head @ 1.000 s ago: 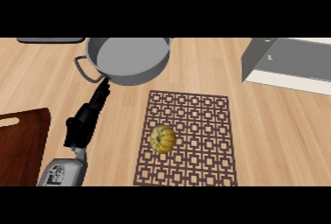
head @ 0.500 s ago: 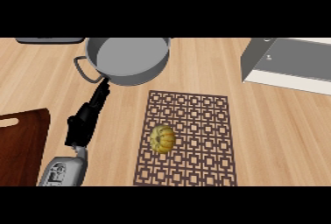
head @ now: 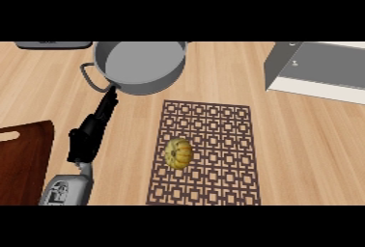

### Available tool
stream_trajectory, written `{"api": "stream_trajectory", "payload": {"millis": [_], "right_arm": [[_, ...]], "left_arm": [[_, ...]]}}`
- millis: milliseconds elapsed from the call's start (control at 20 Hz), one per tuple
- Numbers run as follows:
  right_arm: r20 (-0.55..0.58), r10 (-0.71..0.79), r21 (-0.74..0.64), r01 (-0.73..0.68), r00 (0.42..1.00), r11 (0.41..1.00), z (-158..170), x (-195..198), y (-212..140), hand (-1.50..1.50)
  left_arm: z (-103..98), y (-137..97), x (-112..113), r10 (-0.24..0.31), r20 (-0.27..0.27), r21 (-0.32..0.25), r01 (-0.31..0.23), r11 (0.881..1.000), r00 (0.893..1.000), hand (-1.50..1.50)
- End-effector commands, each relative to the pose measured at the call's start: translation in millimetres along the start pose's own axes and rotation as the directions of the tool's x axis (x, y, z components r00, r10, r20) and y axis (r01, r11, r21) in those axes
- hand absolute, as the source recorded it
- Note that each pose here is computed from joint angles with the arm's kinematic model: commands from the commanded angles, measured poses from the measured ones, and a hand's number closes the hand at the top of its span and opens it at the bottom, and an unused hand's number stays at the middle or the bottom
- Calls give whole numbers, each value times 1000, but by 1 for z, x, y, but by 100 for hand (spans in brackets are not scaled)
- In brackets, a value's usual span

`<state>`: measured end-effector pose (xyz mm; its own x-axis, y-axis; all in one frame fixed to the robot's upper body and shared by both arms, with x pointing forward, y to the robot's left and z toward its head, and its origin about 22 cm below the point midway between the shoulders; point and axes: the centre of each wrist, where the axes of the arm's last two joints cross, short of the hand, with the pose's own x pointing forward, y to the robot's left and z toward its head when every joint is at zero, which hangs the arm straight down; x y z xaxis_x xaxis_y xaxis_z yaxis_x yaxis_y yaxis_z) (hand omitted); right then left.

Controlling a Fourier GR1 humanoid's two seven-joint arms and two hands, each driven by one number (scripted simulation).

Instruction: Pick the lemon from the placemat and place it in the tiered shelf

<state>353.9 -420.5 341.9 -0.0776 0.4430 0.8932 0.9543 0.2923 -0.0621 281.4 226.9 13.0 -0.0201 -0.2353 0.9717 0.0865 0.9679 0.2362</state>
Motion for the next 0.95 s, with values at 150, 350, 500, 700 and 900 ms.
{"api": "stream_trajectory", "payload": {"millis": [150, 350, 500, 700, 900], "right_arm": [[-154, 0, -84, -13, 988, 996, -32, -6, -82, -150], [-238, 107, -1, -111, 965, 994, -44, -11, -131, -150], [-234, 144, 18, -144, 962, 989, -50, -13, -181, -150], [-224, 266, 96, -250, 938, 964, -50, -30, -227, -150], [-240, 206, 85, -191, 949, 978, -45, -56, -288, -150]], "left_arm": [[11, 1, -7, 7, -25, 37, -6, 999, 1000, 0], [4, 13, 5, -2, -15, 27, 2, 1000, 1000, 0], [18, 4, -17, 6, -23, 49, -5, 999, 1000, 0], [11, 13, -1, 20, -8, 37, -20, 999, 1000, 0], [10, 8, -3, -8, -14, 44, 8, 999, 1000, 0]]}}
